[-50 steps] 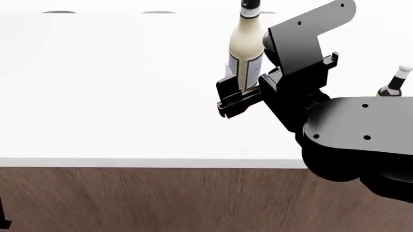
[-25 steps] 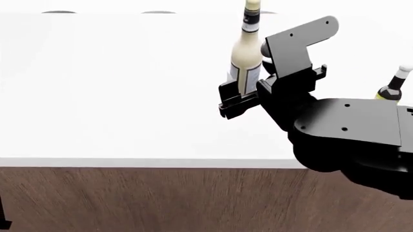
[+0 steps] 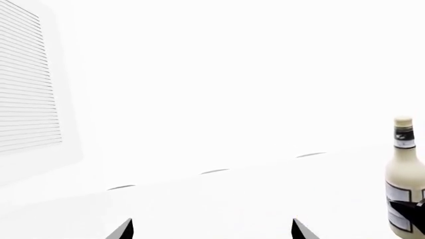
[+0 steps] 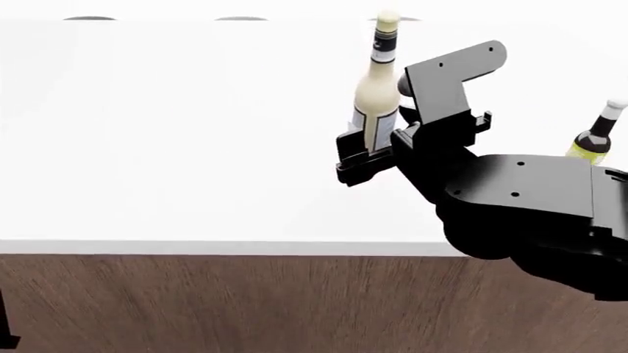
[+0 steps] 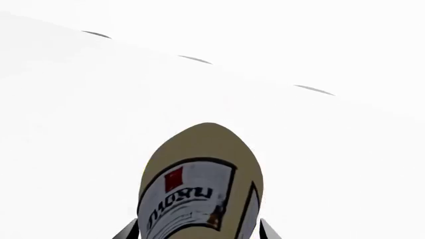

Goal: Move the drinks to the dining counter.

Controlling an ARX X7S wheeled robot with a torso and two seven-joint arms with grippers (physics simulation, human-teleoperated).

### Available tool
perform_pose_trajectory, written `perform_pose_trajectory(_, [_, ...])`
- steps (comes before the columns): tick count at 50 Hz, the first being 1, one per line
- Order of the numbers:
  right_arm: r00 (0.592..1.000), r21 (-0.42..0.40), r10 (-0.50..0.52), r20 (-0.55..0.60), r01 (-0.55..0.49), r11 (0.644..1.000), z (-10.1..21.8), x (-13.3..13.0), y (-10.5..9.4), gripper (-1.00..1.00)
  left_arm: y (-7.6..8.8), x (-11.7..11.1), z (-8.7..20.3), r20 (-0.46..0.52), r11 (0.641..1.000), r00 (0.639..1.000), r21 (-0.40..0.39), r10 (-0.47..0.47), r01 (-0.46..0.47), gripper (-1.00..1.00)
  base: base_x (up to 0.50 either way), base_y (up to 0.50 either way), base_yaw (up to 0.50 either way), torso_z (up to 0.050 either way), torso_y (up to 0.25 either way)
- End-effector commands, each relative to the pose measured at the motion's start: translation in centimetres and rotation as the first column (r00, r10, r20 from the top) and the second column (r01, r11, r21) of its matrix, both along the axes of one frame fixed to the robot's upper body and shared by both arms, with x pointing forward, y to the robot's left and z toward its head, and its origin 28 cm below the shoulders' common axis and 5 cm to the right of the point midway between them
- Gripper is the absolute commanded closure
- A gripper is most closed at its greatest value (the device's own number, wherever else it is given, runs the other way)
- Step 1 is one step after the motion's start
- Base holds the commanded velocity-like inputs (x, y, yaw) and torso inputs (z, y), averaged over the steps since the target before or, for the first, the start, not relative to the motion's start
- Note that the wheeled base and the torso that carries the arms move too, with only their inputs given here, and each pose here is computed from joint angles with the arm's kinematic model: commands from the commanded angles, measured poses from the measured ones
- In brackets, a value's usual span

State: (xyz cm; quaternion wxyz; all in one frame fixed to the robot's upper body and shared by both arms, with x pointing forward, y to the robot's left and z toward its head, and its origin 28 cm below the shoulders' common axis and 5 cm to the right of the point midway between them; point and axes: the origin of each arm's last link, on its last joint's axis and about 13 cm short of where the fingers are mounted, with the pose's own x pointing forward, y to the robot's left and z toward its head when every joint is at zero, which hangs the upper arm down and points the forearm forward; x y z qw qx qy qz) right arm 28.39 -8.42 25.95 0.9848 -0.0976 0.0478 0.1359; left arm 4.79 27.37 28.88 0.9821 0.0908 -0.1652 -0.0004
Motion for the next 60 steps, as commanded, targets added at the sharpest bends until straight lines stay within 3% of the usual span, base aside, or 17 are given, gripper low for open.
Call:
perform_pose_trajectory(1, [1.0,-0.017,-0.006,0.027,0.007,1.0,-0.08,0.32,-0.22,1.0,0.0,0.07,-0.07,-0.003,1.0,1.0,0.001,-0.001,0.001,-1.0,0.0,0.0,0.0,0.0,0.0])
perform_pose_trajectory(36, [1.0,-0.019,-0.021,0.005,0.021,1.0,-0.64,0.42,-0.53,1.0,0.01,0.08,-0.13,-0.004,1.0,1.0,-0.002,-0.001,0.001,-1.0,0.0,0.0,0.0,0.0,0.001])
perform_pose_trajectory(37, [1.0,-0.02,-0.023,0.007,0.023,1.0,-0.6,0.39,-0.54,-1.0,0.01,0.09,-0.13,-0.003,1.0,1.0,0.0,-0.001,0.001,-1.0,0.0,0.0,0.0,0.0,0.0])
perform_pose_trajectory(60, [0.999,-0.015,-0.028,0.018,0.028,0.999,-0.24,0.21,-0.52,-1.0,-0.01,0.04,-0.04,-0.001,1.0,1.0,-0.001,-0.001,0.001,-1.0,0.0,0.0,0.0,0.0,0.0])
